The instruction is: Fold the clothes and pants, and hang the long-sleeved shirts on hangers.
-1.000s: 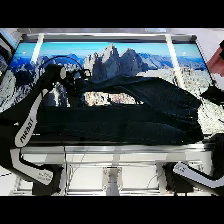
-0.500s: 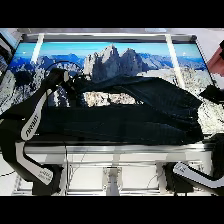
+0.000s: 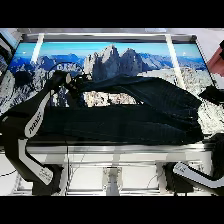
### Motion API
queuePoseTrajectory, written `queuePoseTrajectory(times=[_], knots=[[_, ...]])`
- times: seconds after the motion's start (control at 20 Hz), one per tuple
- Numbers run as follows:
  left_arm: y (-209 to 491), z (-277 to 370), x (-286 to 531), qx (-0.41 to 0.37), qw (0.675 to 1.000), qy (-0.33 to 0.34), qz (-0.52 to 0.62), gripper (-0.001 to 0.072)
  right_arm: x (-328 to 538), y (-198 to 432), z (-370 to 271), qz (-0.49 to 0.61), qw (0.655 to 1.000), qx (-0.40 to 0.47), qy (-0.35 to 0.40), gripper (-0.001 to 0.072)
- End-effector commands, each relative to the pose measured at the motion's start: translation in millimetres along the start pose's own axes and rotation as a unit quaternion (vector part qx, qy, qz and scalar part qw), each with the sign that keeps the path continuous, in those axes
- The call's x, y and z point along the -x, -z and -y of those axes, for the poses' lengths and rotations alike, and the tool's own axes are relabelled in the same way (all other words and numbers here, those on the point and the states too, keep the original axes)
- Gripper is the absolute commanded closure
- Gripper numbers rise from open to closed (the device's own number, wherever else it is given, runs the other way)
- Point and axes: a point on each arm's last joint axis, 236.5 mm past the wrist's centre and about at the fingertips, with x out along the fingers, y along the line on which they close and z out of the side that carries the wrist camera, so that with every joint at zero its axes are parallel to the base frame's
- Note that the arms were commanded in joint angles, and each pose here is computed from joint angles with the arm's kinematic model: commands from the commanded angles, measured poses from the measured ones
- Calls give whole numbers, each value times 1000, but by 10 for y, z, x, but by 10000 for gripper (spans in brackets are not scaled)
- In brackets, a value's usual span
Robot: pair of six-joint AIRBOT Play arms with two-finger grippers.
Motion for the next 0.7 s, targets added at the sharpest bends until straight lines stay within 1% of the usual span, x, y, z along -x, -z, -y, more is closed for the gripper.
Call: queuePoseTrajectory(times=[0.0, 0.1, 0.2, 0.35, 0.45, 0.55, 0.65], knots=[[192, -238, 267, 39, 998, -43, -31, 682, 5, 22, -26, -5, 1000, -8, -4, 369], [331, -384, 740, 64, 996, -58, -35, 683, 6, 70, -44, -15, 1000, -8, -8, 369], [501, -577, 1328, 117, 989, -86, -30, 683, 9, 127, -67, -27, 1000, -10, -13, 369], [768, -849, 2243, 199, 969, -143, -7, 683, 16, 208, -99, -44, 999, -10, -19, 369], [901, -944, 2701, 238, 956, -172, 7, 683, 20, 243, -112, -52, 998, -10, -22, 369], [1003, -944, 2915, 257, 950, -175, 4, 683, 20, 245, -114, -52, 998, -10, -23, 369], [1104, -918, 2876, 267, 950, -164, -10, 683, 20, 246, -114, -53, 998, -10, -23, 369]])
